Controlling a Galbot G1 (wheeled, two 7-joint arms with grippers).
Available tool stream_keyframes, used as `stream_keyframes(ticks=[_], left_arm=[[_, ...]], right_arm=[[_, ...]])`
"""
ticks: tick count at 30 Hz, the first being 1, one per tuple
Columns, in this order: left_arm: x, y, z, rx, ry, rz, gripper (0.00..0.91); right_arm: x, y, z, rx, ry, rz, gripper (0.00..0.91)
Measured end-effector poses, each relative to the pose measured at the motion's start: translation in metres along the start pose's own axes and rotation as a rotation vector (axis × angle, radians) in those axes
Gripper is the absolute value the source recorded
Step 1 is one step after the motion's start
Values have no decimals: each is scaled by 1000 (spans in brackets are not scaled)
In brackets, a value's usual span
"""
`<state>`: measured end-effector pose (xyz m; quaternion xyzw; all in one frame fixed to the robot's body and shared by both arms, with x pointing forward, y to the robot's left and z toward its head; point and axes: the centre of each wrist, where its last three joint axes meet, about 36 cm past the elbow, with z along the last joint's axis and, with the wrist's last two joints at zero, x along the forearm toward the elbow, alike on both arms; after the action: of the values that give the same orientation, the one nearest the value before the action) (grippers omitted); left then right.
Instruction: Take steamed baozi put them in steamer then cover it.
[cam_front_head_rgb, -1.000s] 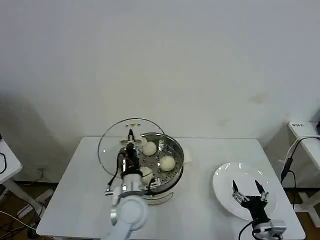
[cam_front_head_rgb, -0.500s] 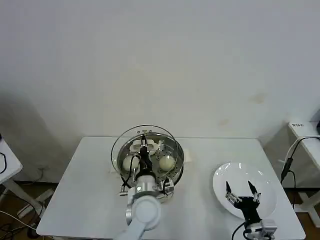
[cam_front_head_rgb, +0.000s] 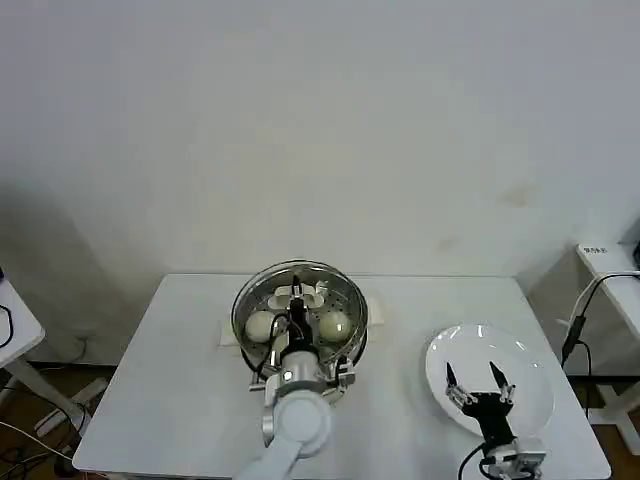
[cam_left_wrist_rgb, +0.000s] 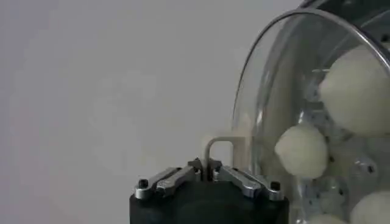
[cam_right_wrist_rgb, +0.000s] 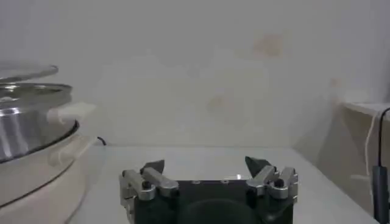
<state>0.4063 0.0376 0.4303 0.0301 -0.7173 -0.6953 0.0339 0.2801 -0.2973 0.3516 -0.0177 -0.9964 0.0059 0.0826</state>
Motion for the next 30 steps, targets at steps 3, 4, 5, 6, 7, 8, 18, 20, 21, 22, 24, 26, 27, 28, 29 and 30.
stream_keyframes(ticks=[3, 4, 5, 6, 7, 8, 18, 20, 21, 22, 24, 26, 27, 28, 29, 30], left_arm=[[-1, 0, -3, 0, -5, 6, 0], [-1, 1, -3, 0, -6, 8, 0], [0, 1, -4, 0, -9, 10, 0], [0, 1, -5, 0, -11, 12, 0], [-1, 2, -5, -1, -12, 13, 0], [-1, 2, -6, -3, -13, 14, 0], [-4, -2, -4, -23, -7, 34, 0], [-3, -2, -4, -22, -7, 39, 0], [-3, -1, -4, -21, -8, 42, 0], [-2, -1, -4, -20, -8, 45, 0], [-1, 0, -5, -16, -10, 51, 0], [0, 0, -5, -13, -11, 56, 0], [0, 0, -5, -12, -11, 58, 0], [0, 0, -5, -12, -11, 59, 0], [0, 0, -5, -11, -11, 60, 0], [0, 1, -5, -11, -11, 60, 0]], right_arm=[[-1, 0, 2, 0, 2, 0, 907], [-1, 1, 2, 0, 2, 0, 907], [-2, 0, 2, 1, 2, 0, 907], [-2, 0, 2, 1, 2, 0, 907], [-3, 0, 2, 1, 2, 0, 907], [-3, 0, 3, 1, 2, 0, 907], [-7, 0, 6, 2, 9, -3, 907], [-8, 1, 6, 2, 9, -5, 907], [-8, 1, 7, 2, 9, -6, 907], [-8, 1, 7, 2, 9, -6, 907], [-9, 1, 7, 3, 8, -6, 907], [-9, 1, 7, 5, 8, -7, 907], [-9, 0, 7, 5, 9, -7, 907], [-8, 0, 7, 6, 9, -8, 907], [-8, 0, 7, 7, 9, -8, 907], [-8, 0, 7, 6, 10, -8, 907]])
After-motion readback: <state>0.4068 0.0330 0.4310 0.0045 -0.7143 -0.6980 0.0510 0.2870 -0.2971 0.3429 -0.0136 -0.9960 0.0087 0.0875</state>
